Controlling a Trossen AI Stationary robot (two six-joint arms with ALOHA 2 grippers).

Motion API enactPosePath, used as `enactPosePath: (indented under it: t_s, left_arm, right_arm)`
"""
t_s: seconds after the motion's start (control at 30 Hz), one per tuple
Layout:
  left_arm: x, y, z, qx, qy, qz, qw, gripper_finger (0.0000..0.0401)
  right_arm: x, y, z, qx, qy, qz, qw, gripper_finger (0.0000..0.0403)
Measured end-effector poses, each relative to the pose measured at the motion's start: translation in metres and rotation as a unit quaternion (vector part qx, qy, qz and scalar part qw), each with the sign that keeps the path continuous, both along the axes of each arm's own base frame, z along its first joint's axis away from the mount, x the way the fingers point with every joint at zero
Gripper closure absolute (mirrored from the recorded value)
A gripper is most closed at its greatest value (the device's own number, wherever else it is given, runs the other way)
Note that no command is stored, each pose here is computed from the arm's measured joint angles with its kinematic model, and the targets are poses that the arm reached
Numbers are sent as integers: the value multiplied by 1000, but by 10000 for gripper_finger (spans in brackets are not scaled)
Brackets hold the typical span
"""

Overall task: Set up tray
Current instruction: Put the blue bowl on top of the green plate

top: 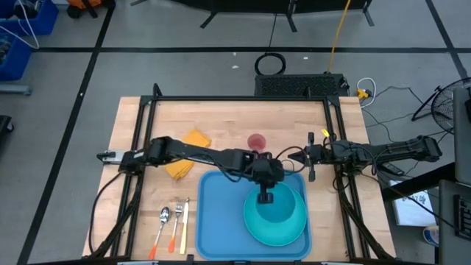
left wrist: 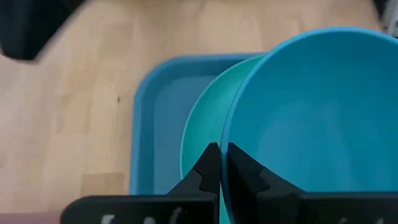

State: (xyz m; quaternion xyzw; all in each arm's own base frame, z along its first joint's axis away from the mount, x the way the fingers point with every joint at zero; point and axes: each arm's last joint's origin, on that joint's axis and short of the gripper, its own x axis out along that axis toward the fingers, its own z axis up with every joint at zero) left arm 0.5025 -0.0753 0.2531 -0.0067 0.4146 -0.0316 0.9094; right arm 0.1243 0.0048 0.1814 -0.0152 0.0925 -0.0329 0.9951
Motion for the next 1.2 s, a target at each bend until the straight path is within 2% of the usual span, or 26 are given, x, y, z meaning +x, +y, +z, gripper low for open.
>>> enactPosePath:
  t_s: [0.17, 0.3, 0.47, 0.83, 1.0, 1.2]
  left_arm:
    - [7, -1, -25, -7, 24, 8, 1000, 393]
    - [10, -2, -35, -19, 35, 13, 999, 393]
    - [10, -5, -37, -41, 41, 5, 998, 393]
    - [10, -26, -39, -42, 25, -6, 999, 393]
    - [15, -25, -42, -49, 12, -6, 999, 393]
    - [18, -24, -56, -55, 28, -4, 998, 393]
  right_arm:
    - [0, 0, 0, -4, 1, 1, 1000, 403]
    - [0, 0, 0, -5, 1, 1, 1000, 403]
    - [0, 0, 0, -6, 2, 1, 1000, 403]
    - [0, -1, 0, -8, 2, -12, 1000, 403]
    - [0, -1, 0, -7, 2, -12, 1000, 403]
    - [0, -1, -1, -7, 5, -11, 1000, 403]
